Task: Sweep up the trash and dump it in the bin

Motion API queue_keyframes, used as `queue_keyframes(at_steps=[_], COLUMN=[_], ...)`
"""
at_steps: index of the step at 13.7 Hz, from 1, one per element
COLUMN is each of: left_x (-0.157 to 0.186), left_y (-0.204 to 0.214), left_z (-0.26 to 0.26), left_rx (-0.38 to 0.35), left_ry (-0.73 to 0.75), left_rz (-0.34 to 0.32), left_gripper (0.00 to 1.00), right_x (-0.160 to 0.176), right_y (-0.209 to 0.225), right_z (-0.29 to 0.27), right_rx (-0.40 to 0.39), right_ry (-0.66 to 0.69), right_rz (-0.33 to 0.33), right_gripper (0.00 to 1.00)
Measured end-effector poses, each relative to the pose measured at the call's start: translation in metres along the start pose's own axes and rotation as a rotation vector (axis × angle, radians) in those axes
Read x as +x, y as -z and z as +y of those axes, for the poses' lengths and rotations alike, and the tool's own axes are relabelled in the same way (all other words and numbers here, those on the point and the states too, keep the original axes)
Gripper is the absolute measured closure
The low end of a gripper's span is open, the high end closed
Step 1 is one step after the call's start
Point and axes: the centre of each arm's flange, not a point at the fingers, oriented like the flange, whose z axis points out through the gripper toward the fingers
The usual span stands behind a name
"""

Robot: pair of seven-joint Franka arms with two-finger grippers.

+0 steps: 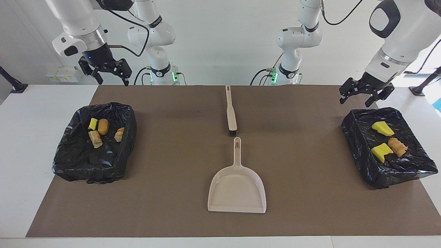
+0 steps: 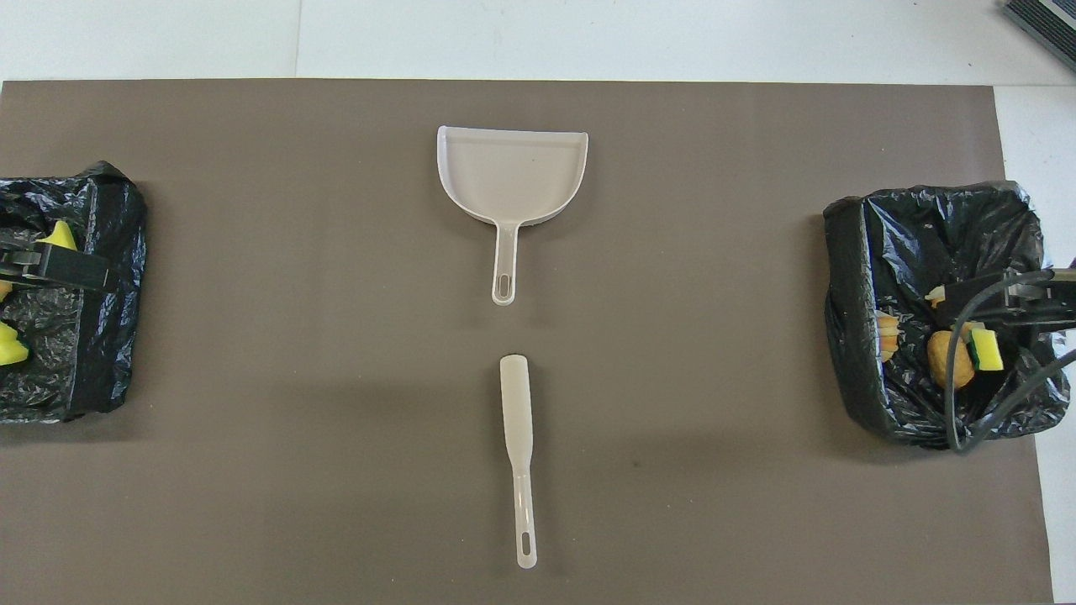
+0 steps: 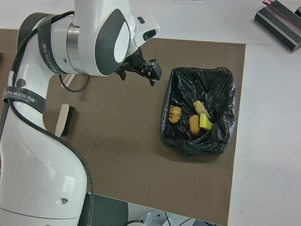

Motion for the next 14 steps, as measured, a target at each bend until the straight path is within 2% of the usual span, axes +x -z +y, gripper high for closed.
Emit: queue_keyframes(at_steps=[3, 8, 14], left_x=[-0.003, -0.01, -0.013], left_y=[0.003, 0.009, 0.01], left_z=[0.002, 0.022, 0.022], left_rx=[0.006, 0.06, 0.061], left_ry=[-0.003, -0.04, -0.039], left_rz=[-0.001, -0.012, -0.01], left_gripper=[0.0, 0.0, 0.0], right_x=[0.0, -0.003, -0.003], right_y=[-0.002, -0.003, -0.002], right_z=[0.0, 0.001, 0.001], right_rx=[0.0, -0.001, -0.001], right_ry=[0.0, -0.001, -0.001], right_rz=[-0.005, -0.016, -0.016], right_gripper=[0.0, 0.0, 0.0])
